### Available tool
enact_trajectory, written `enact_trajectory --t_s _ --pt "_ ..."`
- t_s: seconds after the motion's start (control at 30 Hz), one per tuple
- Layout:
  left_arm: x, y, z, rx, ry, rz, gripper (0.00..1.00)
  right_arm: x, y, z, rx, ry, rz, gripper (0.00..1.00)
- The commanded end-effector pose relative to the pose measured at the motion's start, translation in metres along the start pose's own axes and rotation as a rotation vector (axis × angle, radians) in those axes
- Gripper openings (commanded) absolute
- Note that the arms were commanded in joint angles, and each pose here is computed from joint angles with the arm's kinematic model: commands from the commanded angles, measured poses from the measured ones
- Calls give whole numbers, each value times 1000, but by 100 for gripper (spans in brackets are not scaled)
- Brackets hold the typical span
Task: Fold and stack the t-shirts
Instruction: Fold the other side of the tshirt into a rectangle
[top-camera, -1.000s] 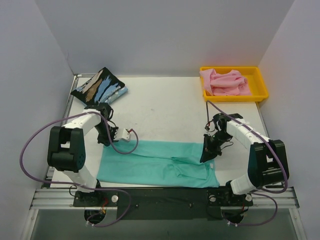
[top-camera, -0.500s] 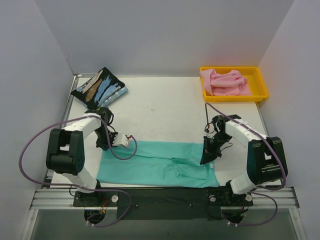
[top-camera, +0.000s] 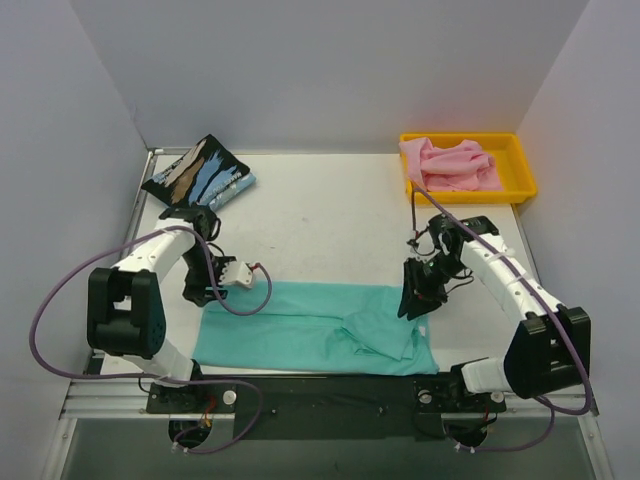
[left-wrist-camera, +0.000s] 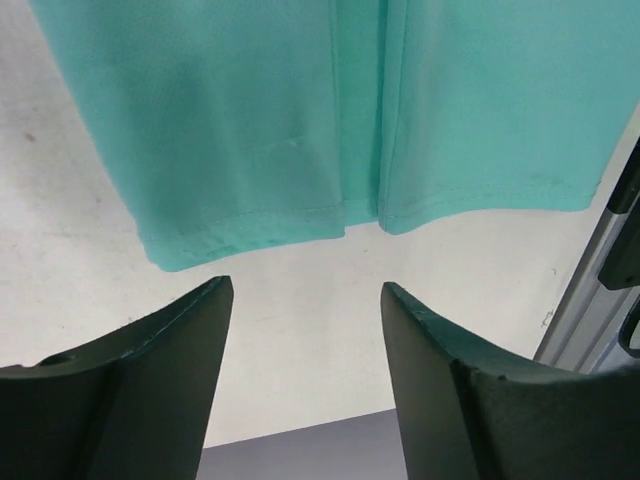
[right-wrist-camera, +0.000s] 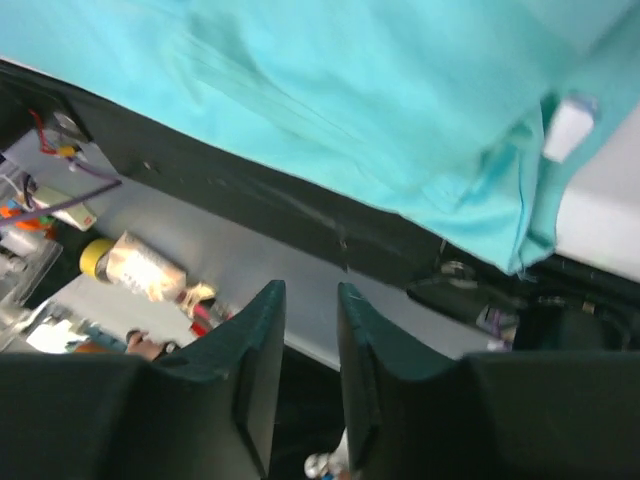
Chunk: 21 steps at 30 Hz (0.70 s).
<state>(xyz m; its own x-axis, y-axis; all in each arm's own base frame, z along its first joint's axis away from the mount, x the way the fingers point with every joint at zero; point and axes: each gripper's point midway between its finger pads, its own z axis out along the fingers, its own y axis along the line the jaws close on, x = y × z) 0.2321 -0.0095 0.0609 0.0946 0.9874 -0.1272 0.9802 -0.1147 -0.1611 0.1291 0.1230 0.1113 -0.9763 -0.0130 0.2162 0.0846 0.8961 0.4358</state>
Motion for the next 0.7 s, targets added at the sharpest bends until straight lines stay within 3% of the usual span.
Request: enact_trajectory --t_s 0.0,0.07,0.2,0.37,0.5,0.67 --pt "-20 12 -12 -82 -118 -125 52 -35 32 -5 0 -146 -95 12" --pt "-26 28 -10 -143 -161 -190 30 -59 47 14 7 -192 -141 3" --pt "-31 46 0 -232 -198 -255 29 -76 73 59 25 -176 -209 0" --pt "-20 23 33 -179 -149 -258 28 -55 60 109 115 -66 -187 0" --pt "4 18 54 -193 -52 -241 28 -43 35 126 191 -47 -176 0" --pt "20 24 51 -209 -8 -243 28 -42 16 125 272 -63 -170 0"
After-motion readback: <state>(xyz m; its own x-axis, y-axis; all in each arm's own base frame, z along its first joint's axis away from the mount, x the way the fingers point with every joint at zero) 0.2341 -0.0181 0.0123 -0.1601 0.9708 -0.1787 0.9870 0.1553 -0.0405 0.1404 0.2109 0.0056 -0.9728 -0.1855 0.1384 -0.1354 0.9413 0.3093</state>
